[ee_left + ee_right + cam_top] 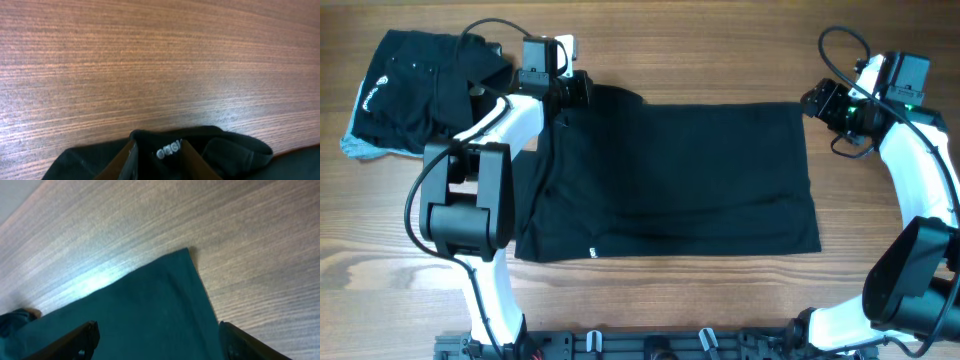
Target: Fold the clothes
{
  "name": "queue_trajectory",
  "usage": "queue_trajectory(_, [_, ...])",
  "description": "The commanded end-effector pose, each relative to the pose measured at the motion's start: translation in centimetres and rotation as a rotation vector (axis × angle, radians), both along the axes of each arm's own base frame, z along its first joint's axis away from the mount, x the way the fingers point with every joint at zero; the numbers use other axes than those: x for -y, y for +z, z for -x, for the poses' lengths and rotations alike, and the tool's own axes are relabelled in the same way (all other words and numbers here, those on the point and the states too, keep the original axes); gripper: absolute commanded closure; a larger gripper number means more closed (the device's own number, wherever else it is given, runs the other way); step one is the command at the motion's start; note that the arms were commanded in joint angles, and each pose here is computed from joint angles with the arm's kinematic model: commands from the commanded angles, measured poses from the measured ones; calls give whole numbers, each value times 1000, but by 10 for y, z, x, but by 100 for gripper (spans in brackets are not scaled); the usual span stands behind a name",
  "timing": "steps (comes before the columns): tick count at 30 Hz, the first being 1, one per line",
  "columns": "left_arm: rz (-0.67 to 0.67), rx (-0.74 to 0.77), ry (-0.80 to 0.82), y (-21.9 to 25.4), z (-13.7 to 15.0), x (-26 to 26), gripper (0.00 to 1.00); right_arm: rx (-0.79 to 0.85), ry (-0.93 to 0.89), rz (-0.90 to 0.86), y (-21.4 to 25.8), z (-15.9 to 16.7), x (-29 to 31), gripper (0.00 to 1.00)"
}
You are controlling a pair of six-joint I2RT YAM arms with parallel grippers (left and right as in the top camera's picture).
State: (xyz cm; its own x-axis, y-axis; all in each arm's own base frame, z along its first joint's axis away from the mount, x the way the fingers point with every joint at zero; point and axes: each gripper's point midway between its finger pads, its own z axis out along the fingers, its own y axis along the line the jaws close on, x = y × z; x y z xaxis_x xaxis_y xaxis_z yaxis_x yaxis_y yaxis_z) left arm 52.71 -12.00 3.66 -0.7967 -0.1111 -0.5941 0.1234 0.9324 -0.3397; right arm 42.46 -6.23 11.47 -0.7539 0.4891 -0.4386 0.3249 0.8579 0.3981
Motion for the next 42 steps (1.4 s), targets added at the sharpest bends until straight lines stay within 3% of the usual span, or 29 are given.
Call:
queue_trajectory(1, [-19, -22, 7, -14, 1, -2, 47, 23, 9, -7, 4, -7, -1, 19])
queue_trajectory(4, [-20, -25, 15, -22, -1, -3, 49, 24, 10, -6, 4, -8, -1, 19])
queue_trajectory(5, [-19, -35, 18, -26, 0, -3, 54, 24, 10, -6, 4, -8, -1, 19])
queue_trajectory(6, [-6, -48, 8, -29, 2, 0, 68, 24, 10, -6, 4, -8, -1, 19])
queue_trajectory(8, [21, -45, 21, -25, 1, 2, 82, 25, 9, -6, 4, -8, -1, 19])
queue_trajectory(11, [42, -13, 38, -9, -5, 3, 91, 55, 5, 12, 7, -14, 2, 24])
queue_trajectory(14, [51, 36, 38, 17, -8, 3, 94, 92, 8, 68, 3, -27, 12, 42])
queue_trajectory(16, [72, 51, 48, 34, -8, 4, 96, 106, 23, 103, -8, -38, 17, 48])
queue_trajectory(23, [74, 31, 42, 72, 13, 3, 96, 55, 50, 32, -81, -56, 12, 47])
queue_trajectory(26, [68, -9, 43, 73, 23, 1, 96, 31, 59, 12, -103, -57, 9, 33])
queue_trajectory(31, [56, -43, 43, 82, 38, -1, 96, 14, 101, -19, -125, -59, -11, 37])
queue_trajectory(34, [50, -48, 44, 87, 43, -2, 96, -15, 150, -22, -132, -56, -32, 46])
queue_trajectory(39, [44, -76, 45, 83, 48, -4, 96, -19, 132, 5, -129, -56, -27, 84])
queue_trajectory(41, [41, -81, 47, 82, 49, -4, 96, 1, 113, 9, -119, -58, -19, 96])
queue_trajectory(42, [40, -86, 47, 82, 50, -4, 96, 11, 92, 5, -112, -59, -14, 96])
